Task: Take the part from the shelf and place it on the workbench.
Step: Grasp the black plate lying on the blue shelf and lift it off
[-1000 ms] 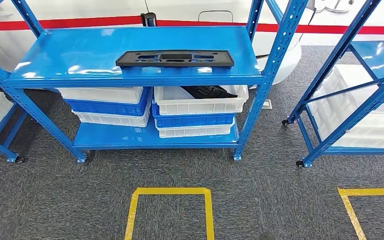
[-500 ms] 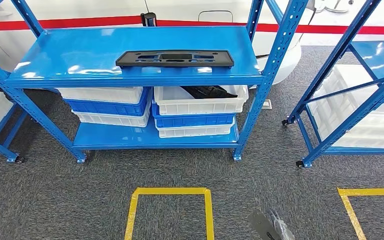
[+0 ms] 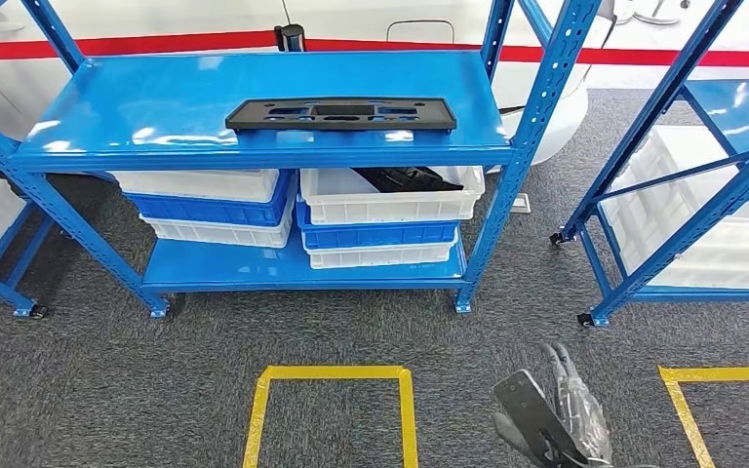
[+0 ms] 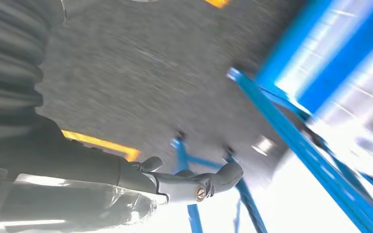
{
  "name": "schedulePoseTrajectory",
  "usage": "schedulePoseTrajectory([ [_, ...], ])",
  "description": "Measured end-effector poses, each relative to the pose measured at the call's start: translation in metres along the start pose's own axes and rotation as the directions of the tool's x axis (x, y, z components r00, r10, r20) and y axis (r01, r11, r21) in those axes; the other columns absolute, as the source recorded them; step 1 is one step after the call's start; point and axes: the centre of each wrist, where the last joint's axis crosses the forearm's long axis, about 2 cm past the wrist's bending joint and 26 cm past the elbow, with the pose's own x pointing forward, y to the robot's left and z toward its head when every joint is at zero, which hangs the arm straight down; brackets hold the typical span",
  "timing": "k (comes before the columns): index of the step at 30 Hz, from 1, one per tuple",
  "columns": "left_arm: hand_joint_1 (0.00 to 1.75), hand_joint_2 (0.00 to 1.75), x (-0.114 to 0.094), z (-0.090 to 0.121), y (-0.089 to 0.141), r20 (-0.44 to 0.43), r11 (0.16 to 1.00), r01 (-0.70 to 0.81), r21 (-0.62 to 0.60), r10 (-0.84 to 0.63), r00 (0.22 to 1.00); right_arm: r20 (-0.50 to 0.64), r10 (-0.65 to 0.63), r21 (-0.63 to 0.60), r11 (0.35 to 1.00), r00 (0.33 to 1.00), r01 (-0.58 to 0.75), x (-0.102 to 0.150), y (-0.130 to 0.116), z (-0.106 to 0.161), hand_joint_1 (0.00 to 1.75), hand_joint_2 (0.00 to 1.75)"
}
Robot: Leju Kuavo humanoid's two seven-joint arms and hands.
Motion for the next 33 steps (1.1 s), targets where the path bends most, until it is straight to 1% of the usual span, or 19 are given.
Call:
schedulePoseTrajectory([
  [4,0.0,0.0,0.002,0.002,-0.007,0.02,0.999,0.008,0.031,-0.009,1.0,0.094,-0.038,-0.109,0.993,0.995,0.048,0.026,-0.036,0.0,0.0,1.75],
  [7,0.0,0.0,0.004,0.003,-0.01,0.039,0.999,0.014,0.047,-0.016,0.999,0.183,-0.067,-0.164,0.982,0.981,0.098,0.046,-0.059,-0.004,0.0,1.75],
  [9,0.0,0.0,0.006,0.004,-0.013,0.054,0.999,0.016,0.05,-0.019,0.998,0.25,-0.073,-0.194,0.973,0.965,0.123,0.059,-0.072,-0.006,0.0,1.75],
  [11,0.0,0.0,0.008,0.005,-0.016,0.074,0.999,0.016,0.046,-0.019,0.997,0.31,-0.056,-0.219,0.967,0.949,0.129,0.068,-0.078,-0.007,0.0,1.75],
  [15,0.0,0.0,0.011,0.007,-0.021,0.107,1.0,0.012,0.026,-0.015,0.994,0.369,0.0,-0.273,0.956,0.929,0.108,0.07,-0.075,-0.014,0.0,1.75],
  [20,0.0,0.0,0.012,0.007,-0.023,0.133,1.0,0.001,0.016,-0.003,0.991,0.407,0.063,-0.349,0.932,0.911,0.092,0.066,-0.066,-0.031,0.0,1.75],
  [33,0.0,0.0,0.016,0.009,-0.026,0.208,0.999,-0.035,0.013,0.032,0.978,0.469,0.254,-0.5,0.866,0.846,0.017,0.054,-0.029,-0.075,0.0,1.75],
])
